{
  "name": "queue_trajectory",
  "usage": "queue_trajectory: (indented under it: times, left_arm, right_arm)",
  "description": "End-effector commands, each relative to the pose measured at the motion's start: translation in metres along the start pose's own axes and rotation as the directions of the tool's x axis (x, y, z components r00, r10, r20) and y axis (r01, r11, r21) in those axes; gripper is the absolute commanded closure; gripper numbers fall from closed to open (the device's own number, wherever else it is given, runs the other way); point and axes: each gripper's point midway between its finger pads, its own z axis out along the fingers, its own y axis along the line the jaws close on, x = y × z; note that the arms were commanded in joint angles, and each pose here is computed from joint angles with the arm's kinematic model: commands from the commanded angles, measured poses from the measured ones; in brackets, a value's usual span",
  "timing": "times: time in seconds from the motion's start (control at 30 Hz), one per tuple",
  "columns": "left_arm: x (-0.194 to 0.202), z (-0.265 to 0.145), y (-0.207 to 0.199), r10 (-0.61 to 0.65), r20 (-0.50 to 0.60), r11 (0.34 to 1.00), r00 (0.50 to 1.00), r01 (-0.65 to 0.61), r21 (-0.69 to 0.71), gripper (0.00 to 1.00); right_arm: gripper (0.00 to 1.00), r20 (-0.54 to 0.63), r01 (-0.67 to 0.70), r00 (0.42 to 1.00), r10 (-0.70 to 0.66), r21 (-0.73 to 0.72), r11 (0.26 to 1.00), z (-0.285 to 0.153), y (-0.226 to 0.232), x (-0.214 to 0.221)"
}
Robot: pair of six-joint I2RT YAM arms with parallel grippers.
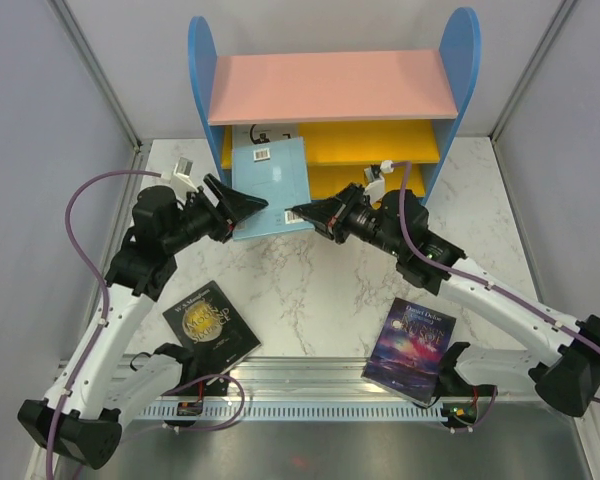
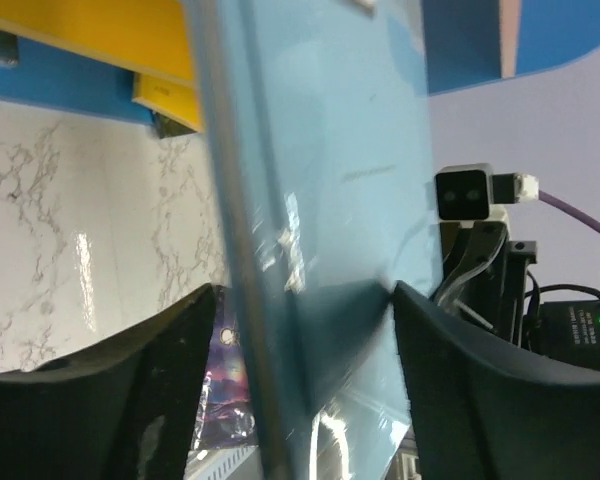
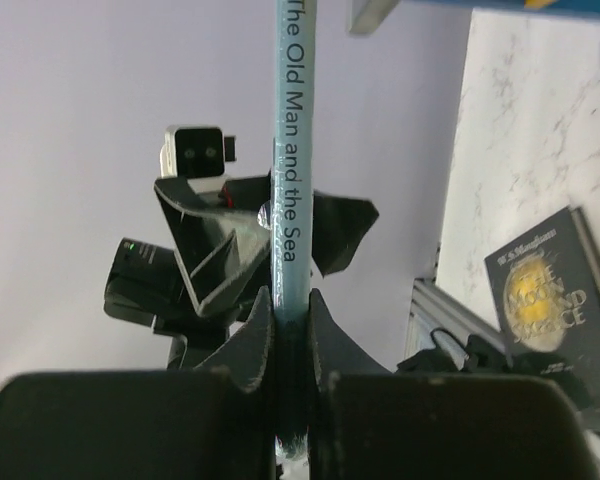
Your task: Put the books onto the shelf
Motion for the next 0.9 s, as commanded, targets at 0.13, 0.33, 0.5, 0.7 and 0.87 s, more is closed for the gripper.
queue_trajectory:
  times: [0.13,0.33,0.5,0.7,0.87]
  left_arm:
    - [0.010,-0.005,0.017,0.078,-0.075,0.994,0.994,-0.084,-0.069,0.01]
    - [0.009,-0.014,0.019,0.087,-0.065,0.993,0.994,-0.092,-0.078,0.00]
    - [0.013,-0.020,0.023,0.083,-0.067,0.992,0.994,-0.089,-0.088,0.00]
    - [0.019,-0.028,0.030,0.080,-0.067,0.991,0.995,-0.087,-0.105,0.00]
    - [0.020,-0.033,0.032,0.083,-0.062,0.990,0.995,-0.090,-0.113,0.00]
  right_arm:
    - [1.00,0.097,0.082,0.994,-0.050,-0.367,0.926,-0.013,0.122,-0.054]
    - [1.00,0.088,0.084,0.994,-0.058,-0.333,0.939,0.018,0.110,-0.075]
    - [1.00,0.082,0.072,0.995,-0.048,-0.315,0.946,0.042,0.099,-0.090]
    - [1.00,0.055,0.021,0.998,-0.006,-0.277,0.961,0.076,0.075,-0.105]
    - [1.00,0.060,-0.028,0.997,0.042,-0.215,0.976,0.092,0.047,-0.116]
